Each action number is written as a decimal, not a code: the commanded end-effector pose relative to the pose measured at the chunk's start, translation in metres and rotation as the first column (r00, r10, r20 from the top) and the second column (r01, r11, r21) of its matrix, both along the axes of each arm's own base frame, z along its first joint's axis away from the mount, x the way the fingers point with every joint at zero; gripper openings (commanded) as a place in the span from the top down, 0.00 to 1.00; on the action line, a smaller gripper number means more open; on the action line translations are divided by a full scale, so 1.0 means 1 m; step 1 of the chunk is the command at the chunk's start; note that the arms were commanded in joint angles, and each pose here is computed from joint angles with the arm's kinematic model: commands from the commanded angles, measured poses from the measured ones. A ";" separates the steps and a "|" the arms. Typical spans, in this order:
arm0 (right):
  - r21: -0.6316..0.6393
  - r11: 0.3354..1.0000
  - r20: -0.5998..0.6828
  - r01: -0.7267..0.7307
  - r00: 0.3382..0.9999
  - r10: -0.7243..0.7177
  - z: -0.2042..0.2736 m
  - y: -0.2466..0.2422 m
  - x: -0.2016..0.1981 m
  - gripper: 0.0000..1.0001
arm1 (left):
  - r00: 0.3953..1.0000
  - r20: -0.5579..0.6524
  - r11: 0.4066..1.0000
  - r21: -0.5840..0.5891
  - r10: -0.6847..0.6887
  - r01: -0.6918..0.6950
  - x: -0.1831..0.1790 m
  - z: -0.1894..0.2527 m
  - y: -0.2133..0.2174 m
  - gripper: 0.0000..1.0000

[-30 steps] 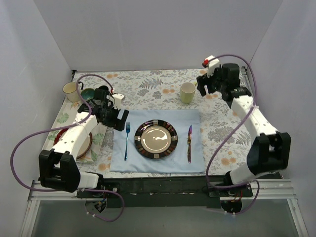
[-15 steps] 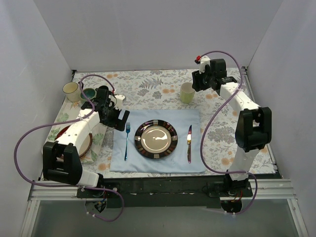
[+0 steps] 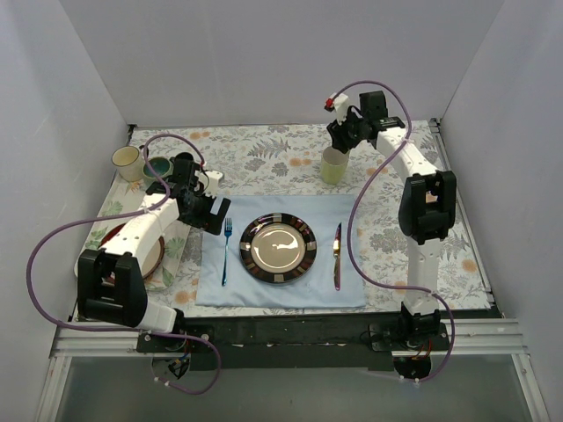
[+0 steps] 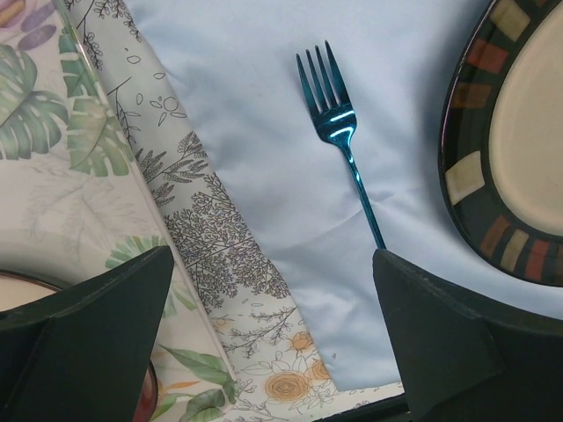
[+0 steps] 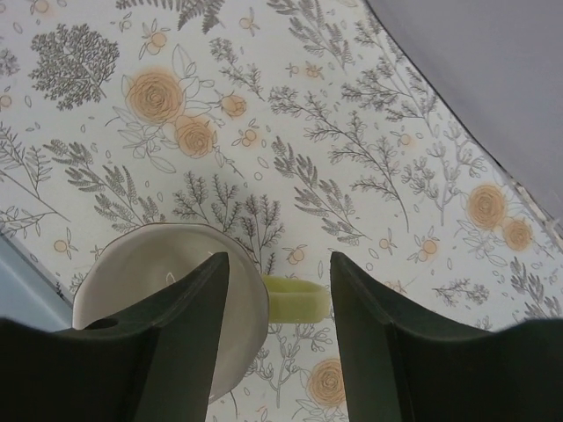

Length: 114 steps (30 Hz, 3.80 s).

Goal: Set the dinner table for one person

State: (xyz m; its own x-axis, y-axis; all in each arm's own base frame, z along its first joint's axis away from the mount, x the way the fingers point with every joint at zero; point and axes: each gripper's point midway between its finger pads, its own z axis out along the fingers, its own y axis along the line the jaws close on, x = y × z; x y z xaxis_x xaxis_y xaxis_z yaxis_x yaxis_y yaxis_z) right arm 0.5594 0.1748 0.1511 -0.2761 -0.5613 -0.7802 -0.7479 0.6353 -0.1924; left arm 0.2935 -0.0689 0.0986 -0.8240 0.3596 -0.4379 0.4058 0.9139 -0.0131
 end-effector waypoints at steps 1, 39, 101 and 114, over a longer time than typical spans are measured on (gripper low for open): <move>-0.019 0.994 -0.012 -0.112 0.994 0.112 0.004 0.007 -0.011 0.43 | 1.000 -0.002 0.999 0.033 0.006 -0.005 -0.001 -0.005 0.006 0.02; 0.016 0.914 -0.097 0.405 0.910 -0.402 0.093 -0.019 -0.101 0.99 | 0.999 0.044 1.000 0.020 0.016 -0.017 -0.005 0.012 0.006 0.02; 0.368 0.221 0.097 0.903 0.199 -0.975 0.081 -0.229 -0.224 0.02 | 0.634 0.549 0.768 -0.024 0.545 -0.640 0.068 0.088 0.105 0.02; 0.583 0.034 -0.044 0.812 0.074 -0.996 0.067 -0.238 -0.271 0.01 | 0.539 0.657 0.795 -0.158 0.527 -0.585 0.027 0.085 0.120 0.02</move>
